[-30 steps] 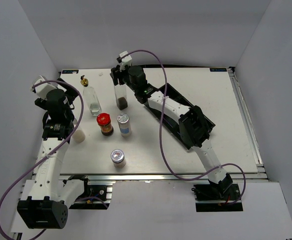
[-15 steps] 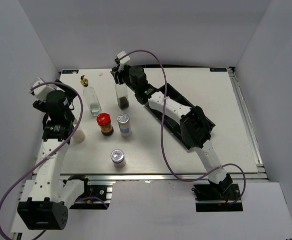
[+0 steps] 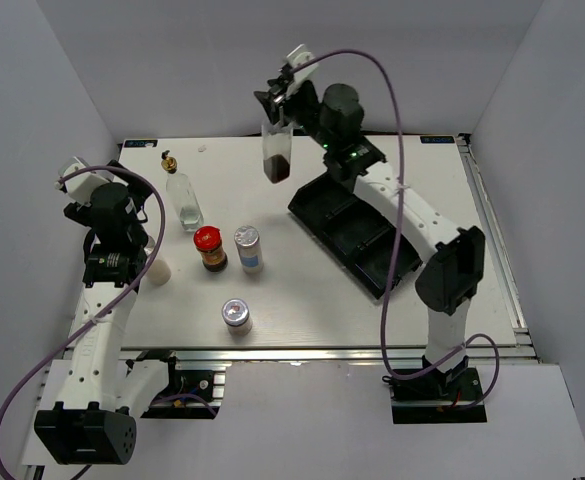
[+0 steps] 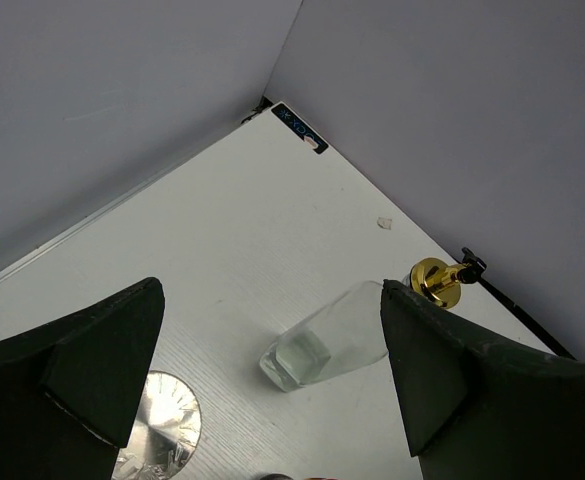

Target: Organize the condiment bottles

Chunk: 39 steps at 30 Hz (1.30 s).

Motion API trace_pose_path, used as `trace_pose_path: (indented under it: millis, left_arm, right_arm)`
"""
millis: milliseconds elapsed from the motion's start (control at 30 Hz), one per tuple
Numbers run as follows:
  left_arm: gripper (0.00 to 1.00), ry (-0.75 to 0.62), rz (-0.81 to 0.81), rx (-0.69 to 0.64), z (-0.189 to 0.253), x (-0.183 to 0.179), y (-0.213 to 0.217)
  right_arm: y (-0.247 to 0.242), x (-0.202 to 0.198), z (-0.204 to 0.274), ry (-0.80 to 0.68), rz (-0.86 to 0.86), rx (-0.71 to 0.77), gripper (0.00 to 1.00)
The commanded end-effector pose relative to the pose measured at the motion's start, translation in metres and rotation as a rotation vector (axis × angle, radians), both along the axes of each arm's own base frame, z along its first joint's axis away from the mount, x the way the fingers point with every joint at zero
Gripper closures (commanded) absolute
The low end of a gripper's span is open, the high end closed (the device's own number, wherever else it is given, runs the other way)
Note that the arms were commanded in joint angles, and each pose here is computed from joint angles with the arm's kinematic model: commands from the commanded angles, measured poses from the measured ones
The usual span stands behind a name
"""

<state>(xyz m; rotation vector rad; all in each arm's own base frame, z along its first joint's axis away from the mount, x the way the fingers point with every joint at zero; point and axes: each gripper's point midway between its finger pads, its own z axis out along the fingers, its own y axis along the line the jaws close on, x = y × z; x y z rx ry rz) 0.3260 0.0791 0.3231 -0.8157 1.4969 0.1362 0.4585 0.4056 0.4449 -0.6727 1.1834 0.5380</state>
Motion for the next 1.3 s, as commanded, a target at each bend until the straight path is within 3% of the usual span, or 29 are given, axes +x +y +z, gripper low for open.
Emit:
trace_pose_path:
  millis: [0,167,467,633,1267]
  left_arm:
    - [0.02,-0.014,-0.022,0.010,0.007,-0.004,-0.002]
    - [0.02,-0.005,-0.023,0.017,0.008,-0.004,-0.002]
    - [0.02,0.022,-0.012,0.025,0.000,-0.003,0.000]
    - [0.02,0.036,-0.021,0.023,-0.003,0.002,-0.001]
    - [0.02,0.040,-0.094,0.023,-0.002,0.011,-0.012]
  right_arm:
    - [-0.036,-0.013,0.049,-0.123,0.052,0.030,1.00]
    - [-0.070,-0.009,0.051,-0.107,0.085,0.014,1.00]
    - [-0.123,0.023,0.005,-0.038,0.078,-0.048,1.00]
    - [-0.132,0.034,-0.021,0.012,0.141,-0.035,1.00]
    - [-0.134,0.068,-0.080,0.032,0.106,-0.103,1.00]
